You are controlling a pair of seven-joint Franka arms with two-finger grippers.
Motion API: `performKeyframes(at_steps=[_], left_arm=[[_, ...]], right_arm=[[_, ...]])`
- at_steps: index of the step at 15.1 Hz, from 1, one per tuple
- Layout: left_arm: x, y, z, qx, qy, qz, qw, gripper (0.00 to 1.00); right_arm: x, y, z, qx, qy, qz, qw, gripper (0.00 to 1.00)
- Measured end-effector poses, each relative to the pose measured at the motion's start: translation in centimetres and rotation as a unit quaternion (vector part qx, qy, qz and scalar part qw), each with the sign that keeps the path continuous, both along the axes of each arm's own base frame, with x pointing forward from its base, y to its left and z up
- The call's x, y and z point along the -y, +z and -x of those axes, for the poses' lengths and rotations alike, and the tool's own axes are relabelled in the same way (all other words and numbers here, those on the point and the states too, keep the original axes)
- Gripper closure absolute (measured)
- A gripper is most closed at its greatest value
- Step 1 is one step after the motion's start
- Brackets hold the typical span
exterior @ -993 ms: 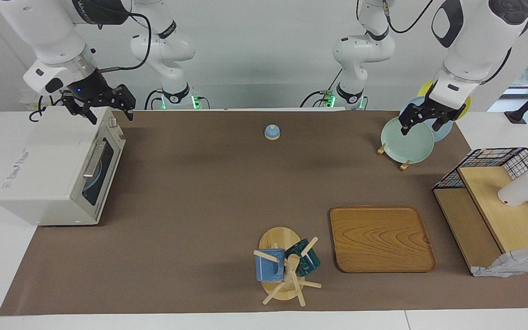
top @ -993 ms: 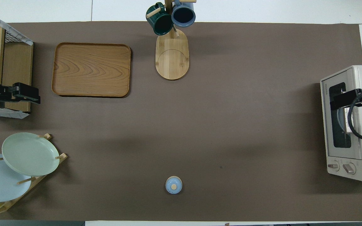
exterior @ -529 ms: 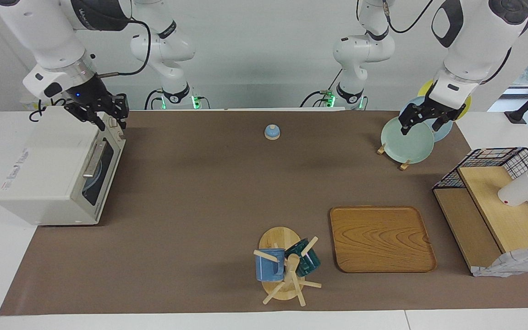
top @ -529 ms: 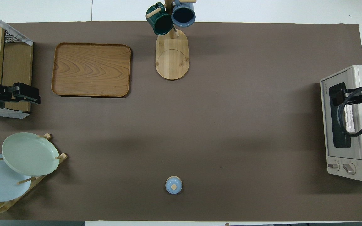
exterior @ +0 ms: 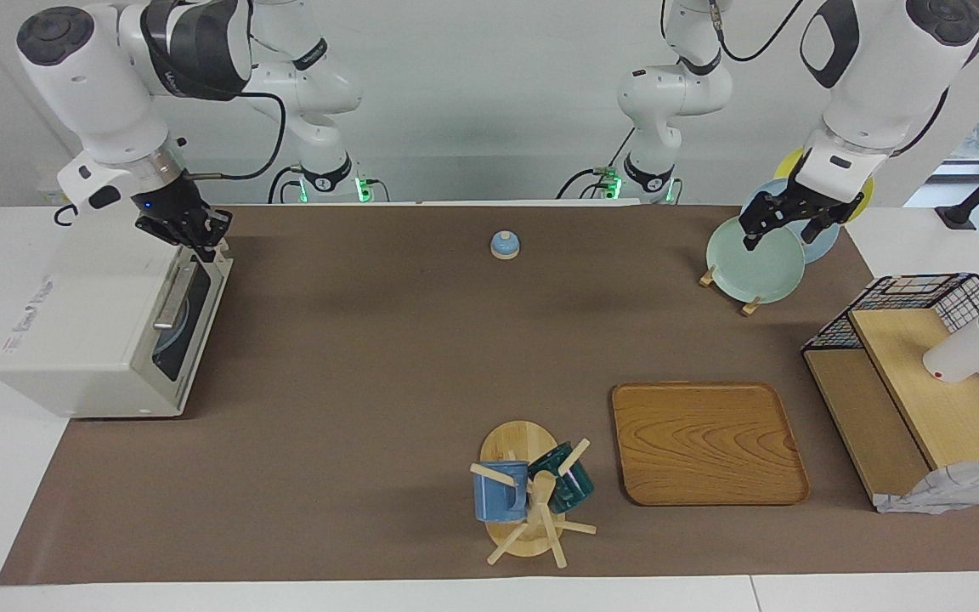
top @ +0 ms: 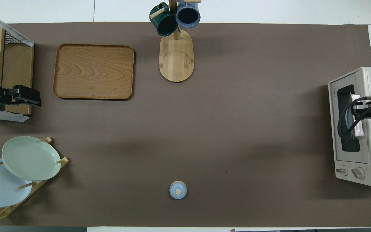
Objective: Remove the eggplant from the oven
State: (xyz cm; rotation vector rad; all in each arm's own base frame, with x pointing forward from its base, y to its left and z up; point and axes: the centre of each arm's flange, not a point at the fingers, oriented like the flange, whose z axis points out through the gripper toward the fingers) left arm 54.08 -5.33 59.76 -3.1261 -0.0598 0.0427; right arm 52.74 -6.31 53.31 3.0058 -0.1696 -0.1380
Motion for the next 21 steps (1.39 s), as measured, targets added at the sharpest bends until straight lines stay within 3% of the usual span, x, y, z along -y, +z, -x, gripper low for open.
performKeyframes(at_steps=[10, 21], left_arm=[[0.0, 0.0, 0.0, 0.000, 0.000, 0.000, 1.000, 0.00], [0.0, 0.0, 0.0, 0.000, 0.000, 0.000, 1.000, 0.00]], right_arm=[[4.4, -5.6, 0.9, 0.002, -0.017, 0.015, 1.000, 0.99], [3.9, -6.2, 1.1, 0.008, -0.002, 0.015, 1.000, 0.99]])
